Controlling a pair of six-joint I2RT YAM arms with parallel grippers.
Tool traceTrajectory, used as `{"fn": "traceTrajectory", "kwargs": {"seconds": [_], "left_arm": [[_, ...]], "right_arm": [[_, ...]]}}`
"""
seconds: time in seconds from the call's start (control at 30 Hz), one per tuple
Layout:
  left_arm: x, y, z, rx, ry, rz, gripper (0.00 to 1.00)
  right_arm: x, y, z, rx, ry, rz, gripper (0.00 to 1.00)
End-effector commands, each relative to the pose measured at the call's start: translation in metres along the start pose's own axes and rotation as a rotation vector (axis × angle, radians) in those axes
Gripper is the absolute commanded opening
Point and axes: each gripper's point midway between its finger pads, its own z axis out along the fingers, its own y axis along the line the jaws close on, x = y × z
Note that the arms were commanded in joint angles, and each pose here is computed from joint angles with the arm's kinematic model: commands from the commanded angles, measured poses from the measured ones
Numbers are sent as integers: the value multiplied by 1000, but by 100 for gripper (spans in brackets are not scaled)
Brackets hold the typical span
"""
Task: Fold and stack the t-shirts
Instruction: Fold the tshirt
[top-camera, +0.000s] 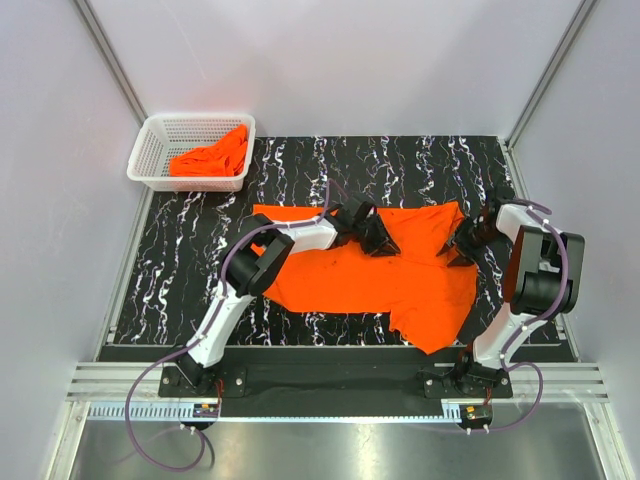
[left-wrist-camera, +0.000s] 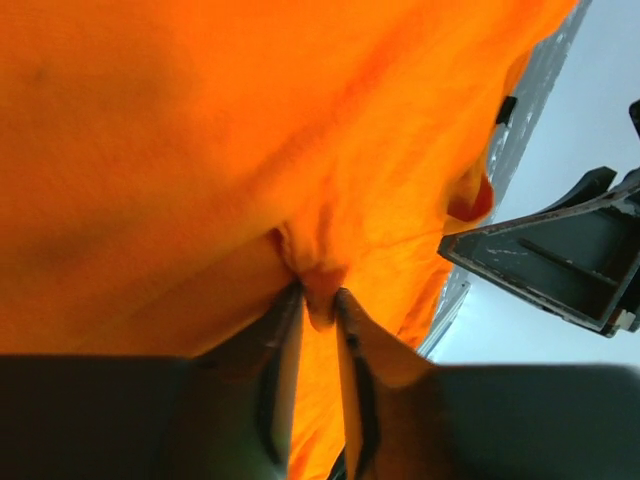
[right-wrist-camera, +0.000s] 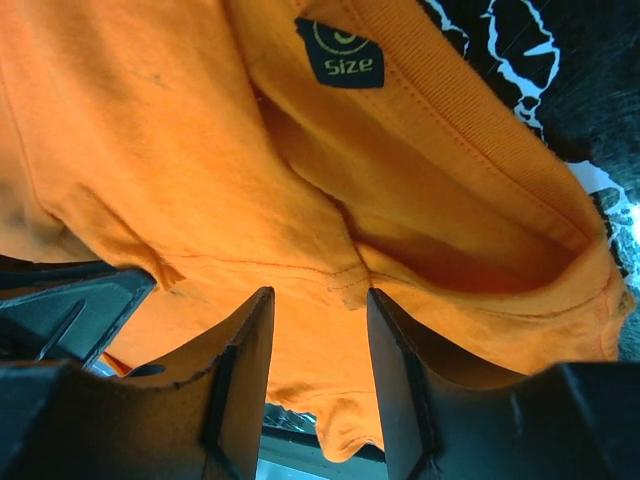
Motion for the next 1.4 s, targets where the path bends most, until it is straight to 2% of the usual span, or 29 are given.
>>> {"fn": "traceTrajectory", "kwargs": {"seconds": [0.0, 0.13, 0.47, 0.6, 0.77, 1.0, 1.37], "left_arm": [[-3, -7, 4, 11, 1, 24, 19], [-7, -14, 1, 8, 0, 50, 8], [-9, -28, -5, 17, 2, 87, 0], [-10, -31, -8, 15, -2, 87, 0], [-10, -29, -14, -6, -2, 99, 0], [-13, -34, -27, -26, -7, 136, 0], [-10, -33, -39, -38, 23, 138, 0]], "right_arm": [[-12, 5, 0, -3, -29, -28, 49], [-11, 0, 2, 15, -28, -27, 49], [-8, -9, 7, 45, -26, -27, 45], [-13, -2, 3, 25, -39, -32, 30], [-14, 1, -8, 26, -61, -27, 0], [-6, 11, -49, -1, -141, -9, 0], [21, 8, -59, -24, -139, 62, 0]]}}
